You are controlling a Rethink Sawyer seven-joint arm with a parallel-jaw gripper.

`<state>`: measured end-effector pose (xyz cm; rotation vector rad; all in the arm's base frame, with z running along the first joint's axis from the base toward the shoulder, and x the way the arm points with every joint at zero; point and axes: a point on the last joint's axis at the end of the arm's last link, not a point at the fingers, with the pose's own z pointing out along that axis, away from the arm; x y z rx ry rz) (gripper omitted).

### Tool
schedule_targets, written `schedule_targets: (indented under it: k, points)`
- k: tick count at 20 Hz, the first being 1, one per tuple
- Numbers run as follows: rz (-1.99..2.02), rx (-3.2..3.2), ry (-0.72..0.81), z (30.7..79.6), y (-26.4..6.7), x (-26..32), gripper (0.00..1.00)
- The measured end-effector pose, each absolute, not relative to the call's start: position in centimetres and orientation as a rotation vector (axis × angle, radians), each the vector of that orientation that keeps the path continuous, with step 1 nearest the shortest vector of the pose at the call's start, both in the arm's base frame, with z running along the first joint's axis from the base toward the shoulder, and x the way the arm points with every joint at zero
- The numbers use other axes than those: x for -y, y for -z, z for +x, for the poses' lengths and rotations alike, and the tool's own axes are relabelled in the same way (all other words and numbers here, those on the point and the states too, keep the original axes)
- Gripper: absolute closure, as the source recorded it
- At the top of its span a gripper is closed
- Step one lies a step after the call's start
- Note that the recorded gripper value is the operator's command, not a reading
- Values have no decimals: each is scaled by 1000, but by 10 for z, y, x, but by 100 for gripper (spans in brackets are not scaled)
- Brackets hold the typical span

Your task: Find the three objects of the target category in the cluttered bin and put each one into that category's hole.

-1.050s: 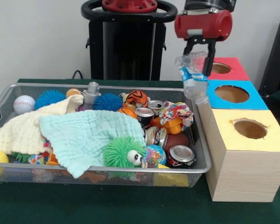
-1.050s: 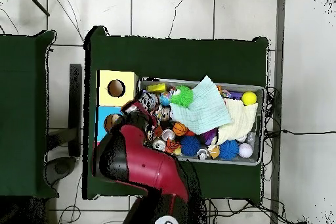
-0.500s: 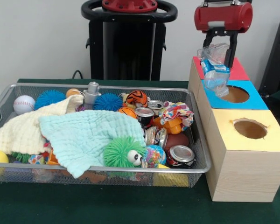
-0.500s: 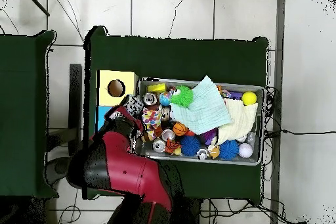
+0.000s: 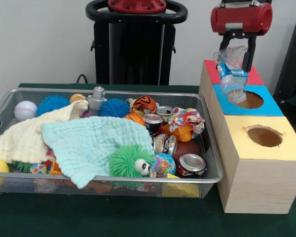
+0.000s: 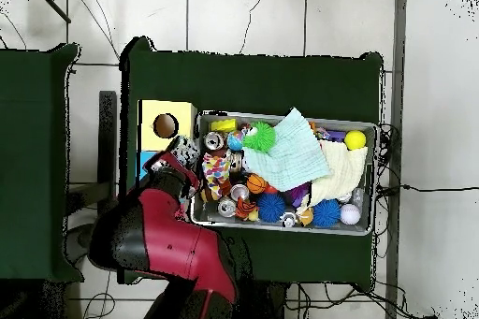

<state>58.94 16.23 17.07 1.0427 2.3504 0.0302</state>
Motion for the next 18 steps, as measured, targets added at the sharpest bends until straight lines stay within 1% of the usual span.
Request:
schedule_targets:
  k: [12,18]
  points:
    - [1014,-2398,-28,576,-150,-197,100]
    - [1011,-2408,-22,573,-145,-200,100]
